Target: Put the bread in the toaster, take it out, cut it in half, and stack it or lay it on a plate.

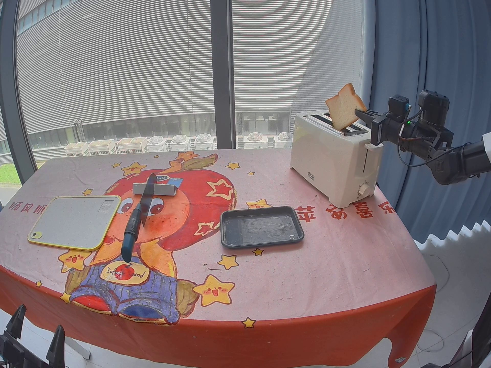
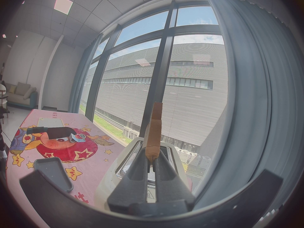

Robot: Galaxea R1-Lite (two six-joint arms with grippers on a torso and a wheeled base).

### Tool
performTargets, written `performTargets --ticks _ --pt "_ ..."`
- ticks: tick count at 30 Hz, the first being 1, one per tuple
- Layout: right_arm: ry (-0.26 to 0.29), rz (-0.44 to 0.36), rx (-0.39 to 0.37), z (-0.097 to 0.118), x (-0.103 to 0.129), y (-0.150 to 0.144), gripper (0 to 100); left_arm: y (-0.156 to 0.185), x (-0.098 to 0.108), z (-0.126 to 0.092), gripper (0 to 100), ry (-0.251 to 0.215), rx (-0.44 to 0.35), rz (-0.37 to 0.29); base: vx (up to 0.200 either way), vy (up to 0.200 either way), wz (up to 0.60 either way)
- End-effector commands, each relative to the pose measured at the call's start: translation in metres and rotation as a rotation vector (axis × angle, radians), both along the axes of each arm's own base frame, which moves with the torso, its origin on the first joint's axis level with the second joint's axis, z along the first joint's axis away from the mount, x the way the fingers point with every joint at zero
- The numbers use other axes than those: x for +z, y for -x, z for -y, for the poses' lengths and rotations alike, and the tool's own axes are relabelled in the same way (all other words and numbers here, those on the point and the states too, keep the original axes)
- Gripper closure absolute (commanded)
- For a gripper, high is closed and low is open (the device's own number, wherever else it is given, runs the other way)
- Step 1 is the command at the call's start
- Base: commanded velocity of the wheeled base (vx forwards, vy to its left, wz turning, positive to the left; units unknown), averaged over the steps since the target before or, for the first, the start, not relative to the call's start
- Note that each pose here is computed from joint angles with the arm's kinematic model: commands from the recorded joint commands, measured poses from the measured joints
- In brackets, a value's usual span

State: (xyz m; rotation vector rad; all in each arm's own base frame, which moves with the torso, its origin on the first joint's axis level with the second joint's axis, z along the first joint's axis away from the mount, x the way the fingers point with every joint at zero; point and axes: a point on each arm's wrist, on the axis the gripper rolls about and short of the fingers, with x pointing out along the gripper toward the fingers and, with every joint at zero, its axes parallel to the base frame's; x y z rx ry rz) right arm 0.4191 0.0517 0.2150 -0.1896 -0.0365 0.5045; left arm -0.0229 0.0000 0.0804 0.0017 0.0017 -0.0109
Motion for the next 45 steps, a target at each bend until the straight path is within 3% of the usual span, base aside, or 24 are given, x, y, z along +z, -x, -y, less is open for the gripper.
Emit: performTargets --ticks 1,35,36,45 --pt "0.003 -0.006 0.001 0.000 -0.003 -0.001 100 0.000 -0.005 0.000 0 0.000 0.000 0.000 0.000 0.000 0.00" --pt "0.005 -0.032 0.004 -0.003 -0.015 -0.009 100 0.000 -0.005 0.000 0 0.000 0.000 0.000 0.000 0.000 0.00" --pt "0.005 -0.032 0.004 -0.003 -0.015 -0.009 0 0.000 -0.005 0.000 0 0.000 0.000 0.000 0.000 0.000 0.00" --pt "0.001 -0.013 0.011 -0.006 -0.008 -0.004 0 0.000 -0.005 0.000 0 0.000 0.000 0.000 0.000 0.000 0.00"
